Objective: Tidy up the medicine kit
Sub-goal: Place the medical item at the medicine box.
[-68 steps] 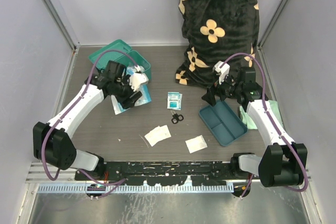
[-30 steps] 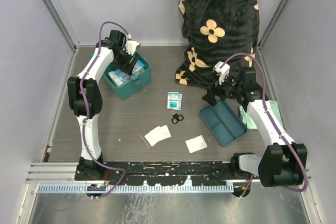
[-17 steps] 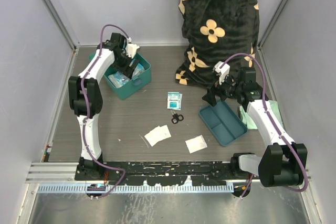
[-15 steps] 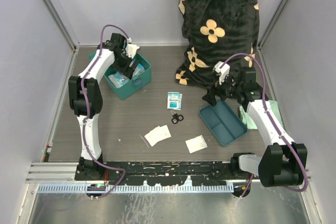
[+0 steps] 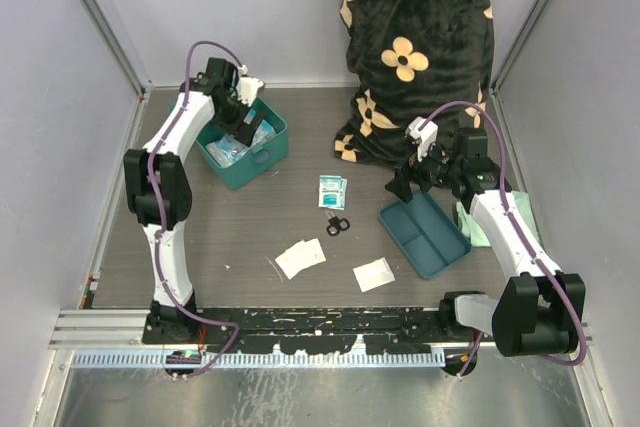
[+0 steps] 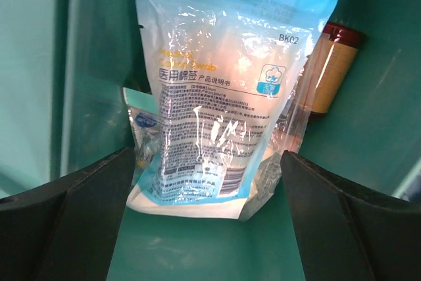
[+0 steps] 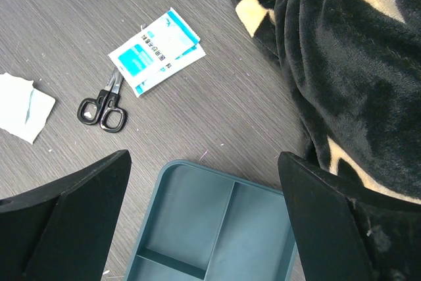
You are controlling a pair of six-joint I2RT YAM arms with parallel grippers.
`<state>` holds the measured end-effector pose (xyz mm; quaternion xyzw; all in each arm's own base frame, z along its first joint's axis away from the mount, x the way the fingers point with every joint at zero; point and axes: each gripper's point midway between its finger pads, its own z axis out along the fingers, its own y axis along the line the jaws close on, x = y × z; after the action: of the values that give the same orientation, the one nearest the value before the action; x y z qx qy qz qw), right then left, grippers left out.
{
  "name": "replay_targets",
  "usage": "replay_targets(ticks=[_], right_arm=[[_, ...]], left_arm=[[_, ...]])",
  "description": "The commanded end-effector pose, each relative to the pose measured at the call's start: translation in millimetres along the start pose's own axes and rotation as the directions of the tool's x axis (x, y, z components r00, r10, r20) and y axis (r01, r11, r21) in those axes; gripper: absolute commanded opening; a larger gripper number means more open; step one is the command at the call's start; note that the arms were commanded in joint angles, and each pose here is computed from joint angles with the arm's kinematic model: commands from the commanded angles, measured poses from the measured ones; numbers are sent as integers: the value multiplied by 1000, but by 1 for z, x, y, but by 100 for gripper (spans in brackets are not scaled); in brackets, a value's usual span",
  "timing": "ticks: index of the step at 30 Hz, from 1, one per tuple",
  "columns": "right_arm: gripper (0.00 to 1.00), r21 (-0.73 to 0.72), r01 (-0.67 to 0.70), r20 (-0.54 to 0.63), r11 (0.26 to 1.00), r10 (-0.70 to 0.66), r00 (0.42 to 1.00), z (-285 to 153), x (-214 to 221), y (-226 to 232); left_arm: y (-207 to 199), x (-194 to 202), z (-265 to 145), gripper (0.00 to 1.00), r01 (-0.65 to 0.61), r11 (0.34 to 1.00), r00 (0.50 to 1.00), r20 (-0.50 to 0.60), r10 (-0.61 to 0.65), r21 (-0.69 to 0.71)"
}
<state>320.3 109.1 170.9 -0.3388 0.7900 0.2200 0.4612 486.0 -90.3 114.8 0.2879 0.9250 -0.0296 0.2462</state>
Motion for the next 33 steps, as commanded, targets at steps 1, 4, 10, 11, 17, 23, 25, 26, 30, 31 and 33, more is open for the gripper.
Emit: replay_targets(ticks=[1, 4, 10, 11, 17, 23, 25, 26, 30, 31, 33], right_arm=[[100, 3, 21, 19, 1000, -21, 1000, -2, -5, -2], [100, 4, 22, 17, 1000, -23, 1000, -2, -5, -2], [100, 4, 22, 14, 1000, -22, 1000, -1, -4, -2], [100, 4, 21, 12, 1000, -21, 1000, -1, -4, -3], [100, 7, 22, 9, 1000, -22, 1000, -1, -3, -4], [100, 6, 19, 5, 1000, -19, 1000, -1, -1, -4], [100, 7, 19, 5, 1000, -19, 1000, -1, -1, -4], [100, 8, 20, 5, 1000, -20, 1000, -1, -1, -4], [100, 9, 20, 5, 1000, -20, 1000, -1, -1, -4], [100, 7, 19, 3, 1000, -19, 1000, -1, 0, -4], [100, 5, 18, 2, 1000, -18, 1000, -1, 0, -4]], left_arm=[[7, -37, -45, 96, 8, 999, 987, 158, -2, -38], [4, -41, -42, 95, 13, 1000, 985, 173, -10, -19], [-5, -48, -24, 77, 17, 999, 984, 174, -23, 39], [-7, -50, -22, 74, 14, 999, 984, 175, -22, 46], [-13, -56, -5, 61, 3, 998, 985, 173, -14, 59], [-10, -54, 15, 54, 19, 998, 989, 146, -27, 59], [-12, -50, 22, 52, 23, 998, 991, 132, -31, 65], [-12, -46, 25, 51, 23, 998, 992, 121, -31, 67], [-15, -33, 35, 49, 28, 997, 996, 84, -34, 74], [-15, -32, 35, 50, 27, 997, 996, 80, -33, 74], [-15, -31, 32, 49, 27, 997, 996, 82, -33, 73]])
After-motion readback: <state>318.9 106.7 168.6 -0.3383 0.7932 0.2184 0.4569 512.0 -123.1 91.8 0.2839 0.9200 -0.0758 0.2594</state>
